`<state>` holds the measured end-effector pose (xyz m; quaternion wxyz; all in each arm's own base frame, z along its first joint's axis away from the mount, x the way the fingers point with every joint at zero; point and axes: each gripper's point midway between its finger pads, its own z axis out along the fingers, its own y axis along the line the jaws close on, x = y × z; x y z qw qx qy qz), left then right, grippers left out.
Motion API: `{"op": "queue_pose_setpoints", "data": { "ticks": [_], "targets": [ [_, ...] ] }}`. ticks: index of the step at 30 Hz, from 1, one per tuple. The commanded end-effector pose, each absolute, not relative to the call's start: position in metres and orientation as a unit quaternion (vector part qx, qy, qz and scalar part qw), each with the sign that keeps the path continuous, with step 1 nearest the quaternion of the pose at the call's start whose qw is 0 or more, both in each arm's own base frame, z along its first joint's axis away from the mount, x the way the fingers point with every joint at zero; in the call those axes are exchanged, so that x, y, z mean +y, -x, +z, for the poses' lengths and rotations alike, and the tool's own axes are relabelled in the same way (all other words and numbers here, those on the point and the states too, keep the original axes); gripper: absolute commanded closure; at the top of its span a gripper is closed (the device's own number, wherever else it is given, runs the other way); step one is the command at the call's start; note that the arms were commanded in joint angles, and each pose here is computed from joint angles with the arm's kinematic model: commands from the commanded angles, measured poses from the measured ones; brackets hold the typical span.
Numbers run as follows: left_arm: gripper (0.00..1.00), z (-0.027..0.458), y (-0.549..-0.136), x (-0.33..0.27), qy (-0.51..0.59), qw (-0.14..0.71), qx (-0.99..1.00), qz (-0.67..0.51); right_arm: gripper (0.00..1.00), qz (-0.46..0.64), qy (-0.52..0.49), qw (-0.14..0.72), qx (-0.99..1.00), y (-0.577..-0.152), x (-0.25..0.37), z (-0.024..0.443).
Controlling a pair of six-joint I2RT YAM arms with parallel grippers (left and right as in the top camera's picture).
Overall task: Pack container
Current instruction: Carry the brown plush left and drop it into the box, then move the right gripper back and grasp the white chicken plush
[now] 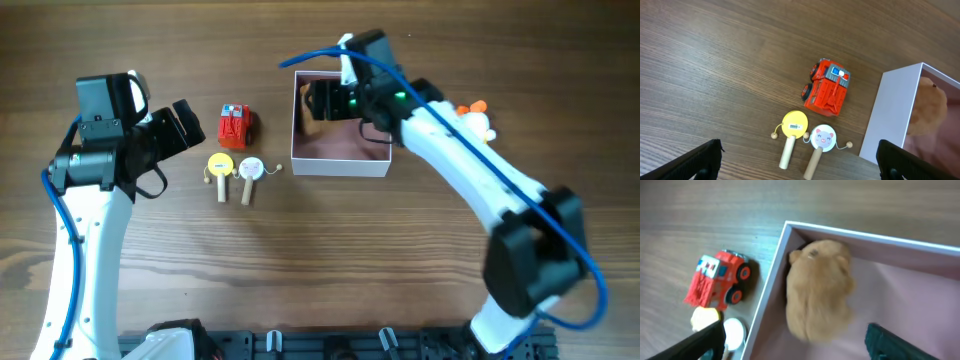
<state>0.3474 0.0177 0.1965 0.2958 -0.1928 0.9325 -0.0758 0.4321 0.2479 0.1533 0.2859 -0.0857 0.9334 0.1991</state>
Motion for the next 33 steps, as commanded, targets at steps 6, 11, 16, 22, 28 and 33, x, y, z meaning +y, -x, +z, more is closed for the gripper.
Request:
{"op": "queue_pose_setpoints", "data": {
  "ticks": [6, 11, 16, 22, 28, 33],
  "targets": [
    [0.0, 0.204, -0.351, 0.02, 0.19, 0.305, 0.93, -0.074, 0.02, -0.03, -0.027, 0.324, 0.945, -0.421, 0.061, 0.216],
    [0.0, 0.204, -0.351, 0.02, 0.19, 0.305, 0.93, -0.074, 0.0, -0.033, -0.079, 0.238, 0.968, -0.411, -0.009, 0.16],
    [0.0, 0.204, -0.351, 0.02, 0.19, 0.305, 0.93, -0.074, 0.01, 0.02, -0.088, 0.165, 0.982, -0.412, -0.033, 0.097],
    [0.0, 0.204, -0.351, 0.02, 0.19, 0.305, 0.93, -0.074, 0.04, 0.059, -0.085, 0.083, 0.991, -0.402, -0.024, 0.038],
    [0.0, 0.204, -0.351, 0.02, 0.19, 0.305, 0.93, -0.074, 0.43, 0.06, -0.09, 0.038, 0.993, -0.396, -0.021, -0.002],
    [0.0, 0.204, -0.351, 0.02, 0.19, 0.305, 0.93, -0.074, 0.74, 0.07, -0.083, 0.084, 0.991, -0.409, -0.013, 0.029]
  ]
}}
